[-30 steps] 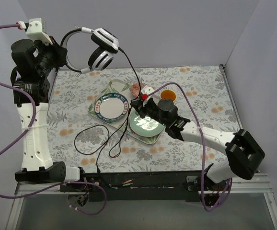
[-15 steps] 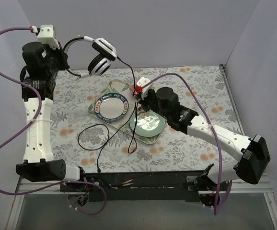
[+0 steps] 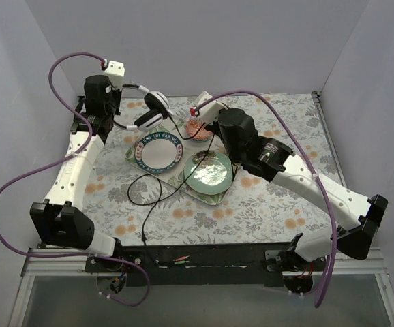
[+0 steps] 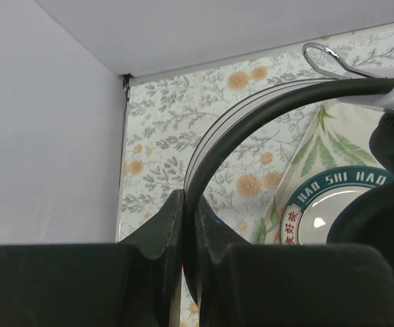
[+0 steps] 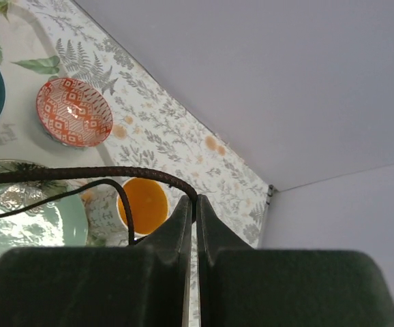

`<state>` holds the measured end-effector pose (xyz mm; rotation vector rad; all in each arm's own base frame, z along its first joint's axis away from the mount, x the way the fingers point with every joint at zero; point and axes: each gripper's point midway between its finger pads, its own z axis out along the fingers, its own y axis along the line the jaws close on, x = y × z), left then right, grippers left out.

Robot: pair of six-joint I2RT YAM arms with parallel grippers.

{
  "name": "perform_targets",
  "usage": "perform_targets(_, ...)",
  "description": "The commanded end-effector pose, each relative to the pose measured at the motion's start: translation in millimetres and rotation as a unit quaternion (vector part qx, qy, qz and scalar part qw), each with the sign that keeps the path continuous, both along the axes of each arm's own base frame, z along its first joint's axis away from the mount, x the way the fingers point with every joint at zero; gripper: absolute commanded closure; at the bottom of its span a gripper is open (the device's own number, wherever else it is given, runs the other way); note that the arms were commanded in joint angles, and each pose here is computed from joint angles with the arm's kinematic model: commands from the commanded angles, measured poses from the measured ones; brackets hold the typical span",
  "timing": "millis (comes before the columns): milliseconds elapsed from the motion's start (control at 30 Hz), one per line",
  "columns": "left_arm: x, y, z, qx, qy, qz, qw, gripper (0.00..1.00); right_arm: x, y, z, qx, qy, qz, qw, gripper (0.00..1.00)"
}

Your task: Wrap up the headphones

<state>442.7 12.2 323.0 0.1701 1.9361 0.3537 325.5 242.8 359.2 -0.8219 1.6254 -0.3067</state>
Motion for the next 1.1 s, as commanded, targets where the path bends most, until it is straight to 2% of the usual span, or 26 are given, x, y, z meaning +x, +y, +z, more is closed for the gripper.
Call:
perform_targets(0,2,-12,48,0.014,-0.087,0.002,0.996,1.0,-8,10,65,-0.038,-0.09,0.014,0.995,0.99)
perform_targets(100,1,-36,34,0.04,-0.068,-0.028,0.996,1.0,-19,31,95,-0.046,-0.129,0.047,0.99,0.99)
perform_targets(300,-15,-100,6,0.096,-0.039,-0.109,0.989,1.0,-24,55,161,-0.012,-0.189,0.101,0.977,0.99)
perform_targets(433,-32,-135,-4,0.119,-0.035,-0.161,0.979,1.0,-6,62,158,-0.057,-0.188,0.072,0.978,0.99)
perform_targets(567,-38,-132,4,0.127,-0.045,-0.155,0.979,1.0,13,41,150,-0.086,-0.181,0.025,0.979,0.99)
perform_targets(667,-38,-121,8,0.161,-0.056,-0.139,0.976,1.0,13,29,155,-0.062,-0.183,0.024,0.981,0.99)
perform_targets(933,-37,-123,8,0.172,-0.059,-0.149,0.972,1.0,-6,41,169,-0.027,-0.2,0.125,0.971,0.99)
perform_targets(1067,-41,-121,19,0.163,-0.064,-0.143,0.974,1.0,9,30,163,-0.024,-0.192,0.135,0.972,0.99)
